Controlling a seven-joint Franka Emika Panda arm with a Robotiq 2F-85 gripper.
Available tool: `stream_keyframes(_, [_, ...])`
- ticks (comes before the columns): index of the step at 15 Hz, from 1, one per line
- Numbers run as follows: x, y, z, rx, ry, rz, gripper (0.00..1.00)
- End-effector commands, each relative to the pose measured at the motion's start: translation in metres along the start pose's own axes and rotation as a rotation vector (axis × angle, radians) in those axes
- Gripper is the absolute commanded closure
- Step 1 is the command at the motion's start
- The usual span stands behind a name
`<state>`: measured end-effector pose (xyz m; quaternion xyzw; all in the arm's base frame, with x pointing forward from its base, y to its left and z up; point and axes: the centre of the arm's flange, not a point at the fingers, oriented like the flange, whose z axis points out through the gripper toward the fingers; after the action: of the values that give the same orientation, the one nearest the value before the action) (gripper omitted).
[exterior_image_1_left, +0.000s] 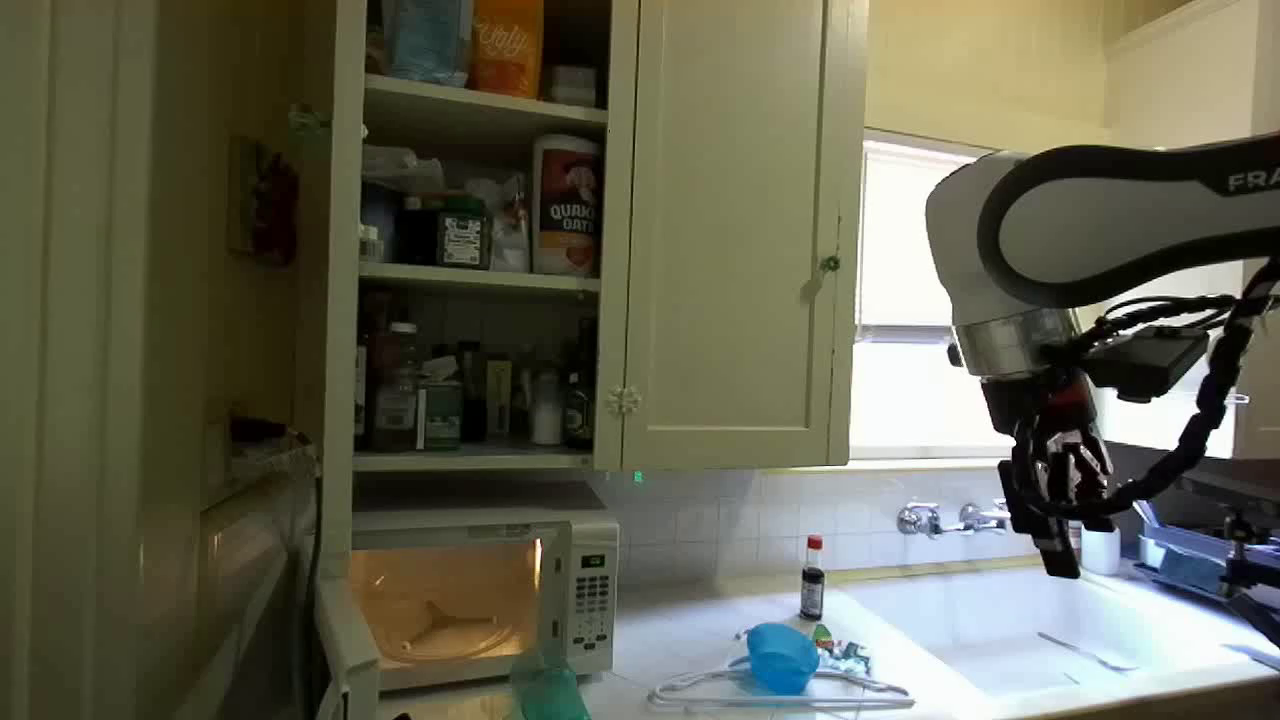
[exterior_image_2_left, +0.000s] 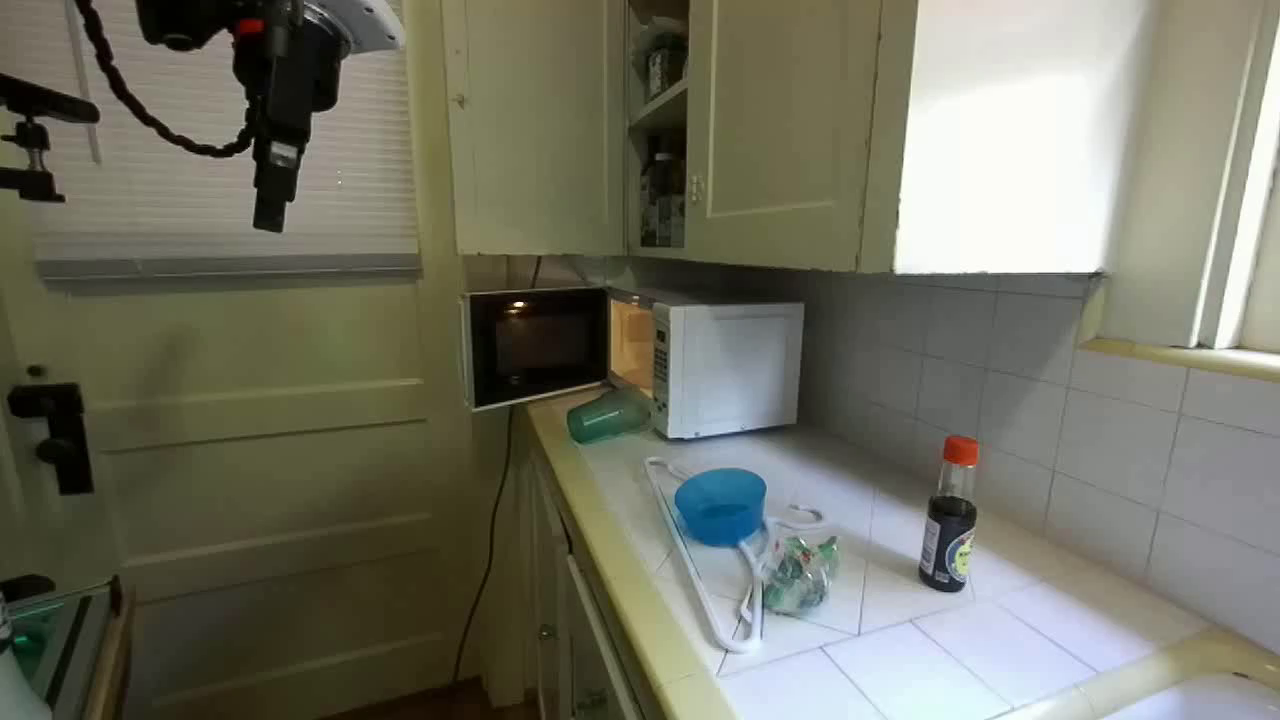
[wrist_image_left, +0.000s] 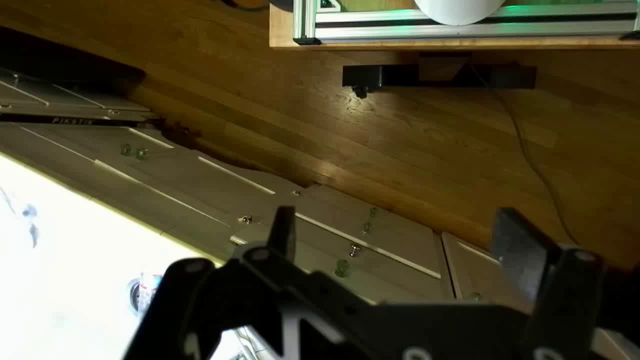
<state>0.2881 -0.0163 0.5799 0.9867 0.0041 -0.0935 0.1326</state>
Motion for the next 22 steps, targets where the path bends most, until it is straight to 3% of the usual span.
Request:
stream_keyframes(1, [0.000,0.000,0.000,0.000,0.000,0.000,0.00])
stream_keyframes(7, [0.004,0.002,0.001,0.000,0.022,-0.016,0.00])
stream_keyframes(10, [0.029,0.013,0.002,-0.060,0.116,-0.169,0.00])
stream_keyframes(13, [0.068,0.027,0.004,-0.120,0.150,-0.322,0.00])
stream_keyframes(22, [0.202,0.093,0.051,0.038,0.172,-0.771,0.00])
